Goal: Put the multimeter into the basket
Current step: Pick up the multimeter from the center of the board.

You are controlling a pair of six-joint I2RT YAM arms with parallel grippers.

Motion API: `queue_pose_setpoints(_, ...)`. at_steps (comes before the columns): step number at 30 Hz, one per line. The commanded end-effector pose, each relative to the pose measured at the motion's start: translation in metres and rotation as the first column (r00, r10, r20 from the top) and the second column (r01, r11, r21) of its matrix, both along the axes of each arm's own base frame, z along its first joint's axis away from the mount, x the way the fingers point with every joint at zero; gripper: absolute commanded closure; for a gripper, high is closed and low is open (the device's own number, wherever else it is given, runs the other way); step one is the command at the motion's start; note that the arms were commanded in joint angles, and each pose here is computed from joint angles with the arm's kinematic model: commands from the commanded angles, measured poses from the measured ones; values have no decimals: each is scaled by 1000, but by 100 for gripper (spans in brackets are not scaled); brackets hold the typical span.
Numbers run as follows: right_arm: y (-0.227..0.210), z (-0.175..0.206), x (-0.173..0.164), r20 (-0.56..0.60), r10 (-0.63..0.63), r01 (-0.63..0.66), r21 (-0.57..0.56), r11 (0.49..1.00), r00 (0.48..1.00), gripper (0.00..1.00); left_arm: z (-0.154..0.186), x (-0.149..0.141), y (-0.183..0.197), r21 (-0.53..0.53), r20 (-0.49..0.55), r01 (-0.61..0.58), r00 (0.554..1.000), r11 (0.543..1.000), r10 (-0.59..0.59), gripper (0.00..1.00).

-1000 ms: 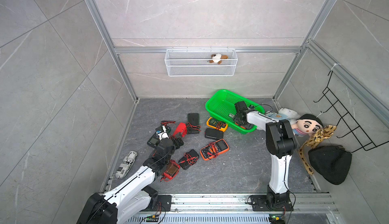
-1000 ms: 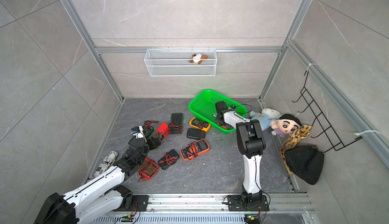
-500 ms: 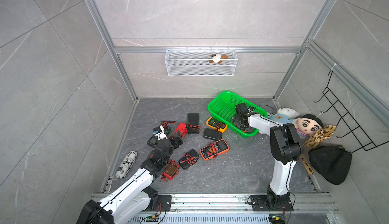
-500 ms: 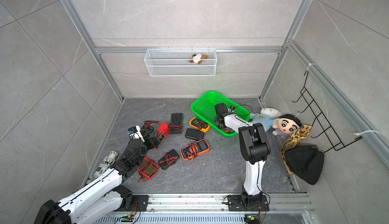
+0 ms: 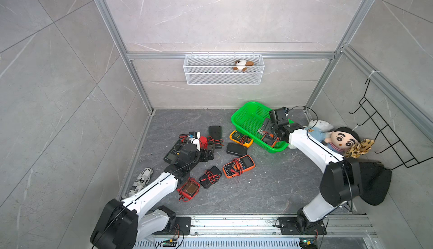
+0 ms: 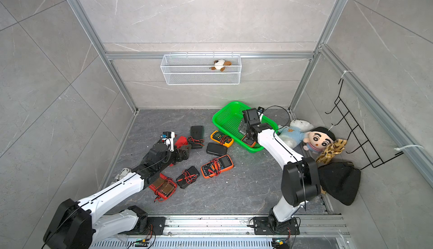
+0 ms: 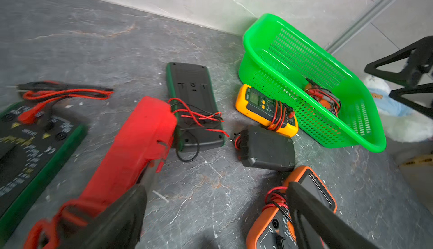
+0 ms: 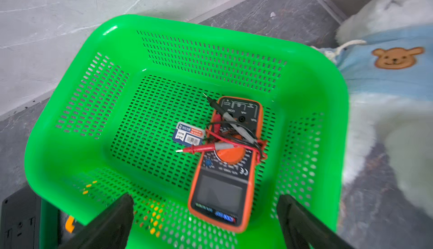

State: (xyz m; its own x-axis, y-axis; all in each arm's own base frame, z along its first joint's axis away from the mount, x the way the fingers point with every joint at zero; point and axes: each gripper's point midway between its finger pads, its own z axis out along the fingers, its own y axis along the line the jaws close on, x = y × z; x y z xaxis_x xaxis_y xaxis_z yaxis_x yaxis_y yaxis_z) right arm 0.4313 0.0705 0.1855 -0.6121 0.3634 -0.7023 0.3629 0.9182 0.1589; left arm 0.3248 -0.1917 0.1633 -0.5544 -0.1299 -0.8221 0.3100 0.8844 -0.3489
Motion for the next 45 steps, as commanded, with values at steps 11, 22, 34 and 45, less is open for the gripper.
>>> queue_pose_setpoints(11,-34,9,-87,9,-49,49,-6,999,999,0,-55,-14,-96,306,-164,419,908,855,-387,2)
queue_pose_setpoints(22,-41,22,-109,51,-52,51,10,999,997,0,-105,-40,-136,465,-362,634,773,618,-521,2)
queue_pose_setpoints(34,-39,18,-112,35,-41,40,15,999,999,0,-128,-62,-144,424,-484,745,667,514,-566,2)
queue_pose_setpoints(45,-33,4,-111,14,-26,25,42,999,1000,0,-132,-75,-135,429,-522,778,628,460,-576,2)
